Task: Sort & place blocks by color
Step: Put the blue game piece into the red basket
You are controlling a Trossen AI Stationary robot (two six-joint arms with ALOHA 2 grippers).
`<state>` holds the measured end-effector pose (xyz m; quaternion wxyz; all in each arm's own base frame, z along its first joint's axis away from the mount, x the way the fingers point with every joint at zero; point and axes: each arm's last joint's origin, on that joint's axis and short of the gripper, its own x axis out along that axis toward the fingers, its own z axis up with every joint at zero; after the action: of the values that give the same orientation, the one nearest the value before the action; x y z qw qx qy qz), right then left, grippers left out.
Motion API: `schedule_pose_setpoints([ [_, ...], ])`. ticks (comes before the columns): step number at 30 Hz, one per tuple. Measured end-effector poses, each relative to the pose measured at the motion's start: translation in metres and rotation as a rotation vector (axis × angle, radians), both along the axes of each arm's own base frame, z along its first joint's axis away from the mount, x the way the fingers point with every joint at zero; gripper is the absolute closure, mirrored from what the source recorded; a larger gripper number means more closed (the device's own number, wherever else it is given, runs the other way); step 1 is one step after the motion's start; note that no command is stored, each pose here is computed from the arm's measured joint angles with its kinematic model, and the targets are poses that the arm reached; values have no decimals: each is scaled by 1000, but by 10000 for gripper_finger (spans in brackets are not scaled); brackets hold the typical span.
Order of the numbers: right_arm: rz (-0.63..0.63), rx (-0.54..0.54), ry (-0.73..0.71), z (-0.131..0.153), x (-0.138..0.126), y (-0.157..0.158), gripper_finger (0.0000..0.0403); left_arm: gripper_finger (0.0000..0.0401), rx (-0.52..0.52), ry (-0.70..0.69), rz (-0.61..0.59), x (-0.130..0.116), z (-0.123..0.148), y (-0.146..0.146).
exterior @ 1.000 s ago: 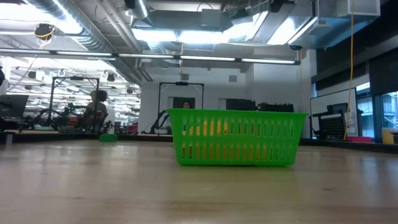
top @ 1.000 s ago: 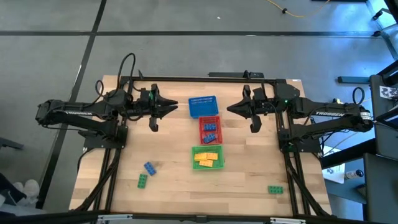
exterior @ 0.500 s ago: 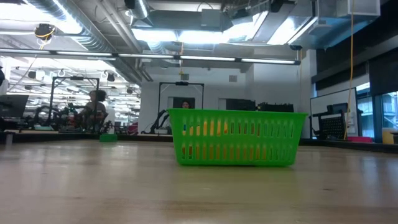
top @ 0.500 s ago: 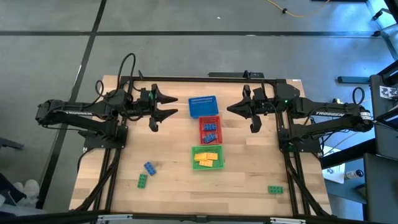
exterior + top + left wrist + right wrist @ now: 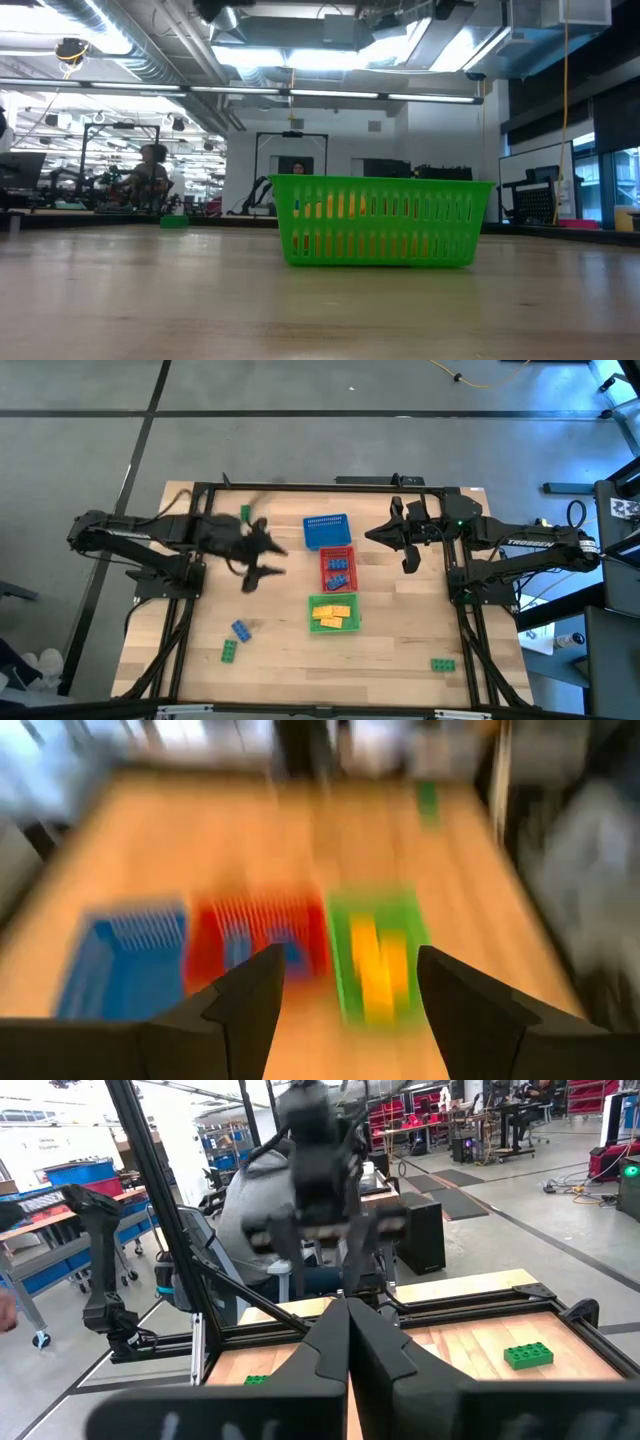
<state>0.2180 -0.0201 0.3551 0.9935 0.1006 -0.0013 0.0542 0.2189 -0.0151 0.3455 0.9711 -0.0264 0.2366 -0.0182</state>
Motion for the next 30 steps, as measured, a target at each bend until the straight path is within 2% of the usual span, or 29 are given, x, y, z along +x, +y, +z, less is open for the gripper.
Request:
schedule_pose_setpoints([
  [5,0,-3,0,0,0,0,402,180,61,439,-132,-4,-30,-28],
  [10,0,-5,0,0,0,0,403,180,139,696,-271,-14,-70,-58],
  [15,0,-4,0,0,0,0,403,180,197,790,-364,-24,-109,-79],
  [20,0,-4,1,0,0,0,403,180,148,813,-443,-29,-141,-91],
  [30,0,-1,2,0,0,0,403,180,227,861,-549,-36,-173,-95],
])
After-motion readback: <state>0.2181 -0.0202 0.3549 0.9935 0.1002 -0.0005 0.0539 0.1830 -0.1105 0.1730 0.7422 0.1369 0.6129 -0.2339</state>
